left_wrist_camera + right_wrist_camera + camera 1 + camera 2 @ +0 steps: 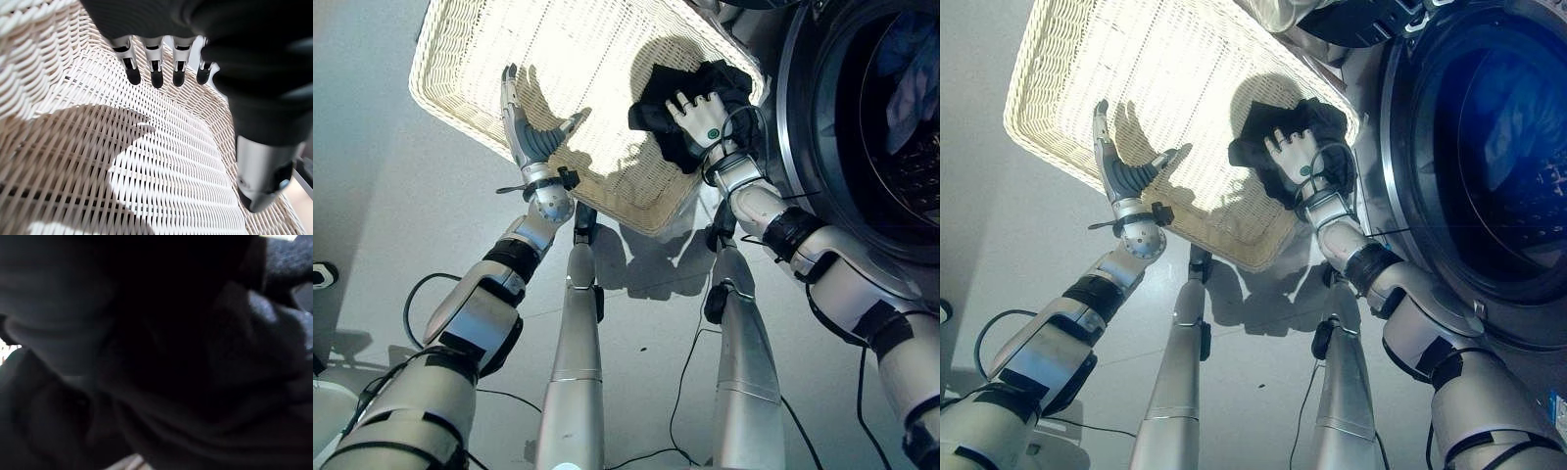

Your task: Put the clothes into the washing machine.

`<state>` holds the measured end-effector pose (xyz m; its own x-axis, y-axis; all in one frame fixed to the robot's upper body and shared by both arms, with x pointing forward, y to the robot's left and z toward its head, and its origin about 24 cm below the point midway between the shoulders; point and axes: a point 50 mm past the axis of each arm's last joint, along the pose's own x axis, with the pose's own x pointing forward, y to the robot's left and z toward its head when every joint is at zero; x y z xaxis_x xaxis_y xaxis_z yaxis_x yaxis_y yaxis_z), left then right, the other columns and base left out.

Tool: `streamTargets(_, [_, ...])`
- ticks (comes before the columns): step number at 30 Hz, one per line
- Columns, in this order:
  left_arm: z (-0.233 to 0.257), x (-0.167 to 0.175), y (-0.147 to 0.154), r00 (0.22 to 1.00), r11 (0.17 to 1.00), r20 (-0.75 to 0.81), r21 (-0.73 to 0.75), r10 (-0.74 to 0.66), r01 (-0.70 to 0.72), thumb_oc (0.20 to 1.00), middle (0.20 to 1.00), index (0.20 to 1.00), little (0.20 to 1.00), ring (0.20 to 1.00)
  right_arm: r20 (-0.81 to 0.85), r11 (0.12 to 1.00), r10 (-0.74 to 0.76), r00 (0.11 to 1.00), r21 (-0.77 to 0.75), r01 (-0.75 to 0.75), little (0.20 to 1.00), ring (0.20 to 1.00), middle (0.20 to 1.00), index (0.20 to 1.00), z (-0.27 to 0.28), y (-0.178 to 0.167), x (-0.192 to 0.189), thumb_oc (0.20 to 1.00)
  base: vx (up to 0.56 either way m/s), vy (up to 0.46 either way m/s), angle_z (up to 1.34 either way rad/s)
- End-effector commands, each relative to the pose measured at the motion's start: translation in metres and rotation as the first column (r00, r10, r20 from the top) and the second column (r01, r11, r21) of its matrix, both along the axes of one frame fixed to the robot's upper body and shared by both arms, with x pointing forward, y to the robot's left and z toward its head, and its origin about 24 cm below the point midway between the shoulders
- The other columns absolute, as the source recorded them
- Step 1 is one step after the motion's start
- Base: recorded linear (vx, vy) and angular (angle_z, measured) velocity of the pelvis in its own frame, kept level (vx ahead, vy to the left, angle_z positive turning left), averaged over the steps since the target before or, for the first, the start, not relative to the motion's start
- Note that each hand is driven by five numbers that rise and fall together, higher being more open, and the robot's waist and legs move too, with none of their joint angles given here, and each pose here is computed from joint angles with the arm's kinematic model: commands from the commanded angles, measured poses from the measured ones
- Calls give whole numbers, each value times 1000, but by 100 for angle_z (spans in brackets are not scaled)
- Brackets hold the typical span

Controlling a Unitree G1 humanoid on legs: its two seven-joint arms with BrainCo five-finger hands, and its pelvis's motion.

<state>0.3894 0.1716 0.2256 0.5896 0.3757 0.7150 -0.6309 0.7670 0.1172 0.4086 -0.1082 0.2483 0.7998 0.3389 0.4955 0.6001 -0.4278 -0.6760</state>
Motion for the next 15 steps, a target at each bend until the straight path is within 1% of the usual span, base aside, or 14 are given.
streamTargets(1, [14,-1,3,997,997,73,-77,17,-12,1000,1000,1000,1000,1000,-44,967,-253,966,-23,252,200,200,200,200,-16,-71,6,200,0,0,0])
streamTargets(11, [12,-1,2,997,996,73,-85,15,-9,1000,1000,1000,1000,1000,-45,979,-187,981,75,190,200,200,200,200,-11,-70,6,200,0,0,0])
streamTargets(12, [11,-1,1,997,996,72,-87,14,-8,1000,1000,1000,1000,1000,-62,977,-167,984,126,174,200,200,200,200,-13,-70,6,200,0,0,0])
streamTargets(14, [11,-2,1,997,996,72,-87,12,-6,1000,1000,1000,1000,1000,-180,902,-44,983,415,116,200,200,200,200,-22,-69,6,200,0,0,0])
streamTargets(15, [11,-2,1,997,996,69,-90,14,-7,1000,1000,1000,1000,1000,-247,762,119,962,643,71,200,200,200,200,-24,-59,6,200,0,0,0])
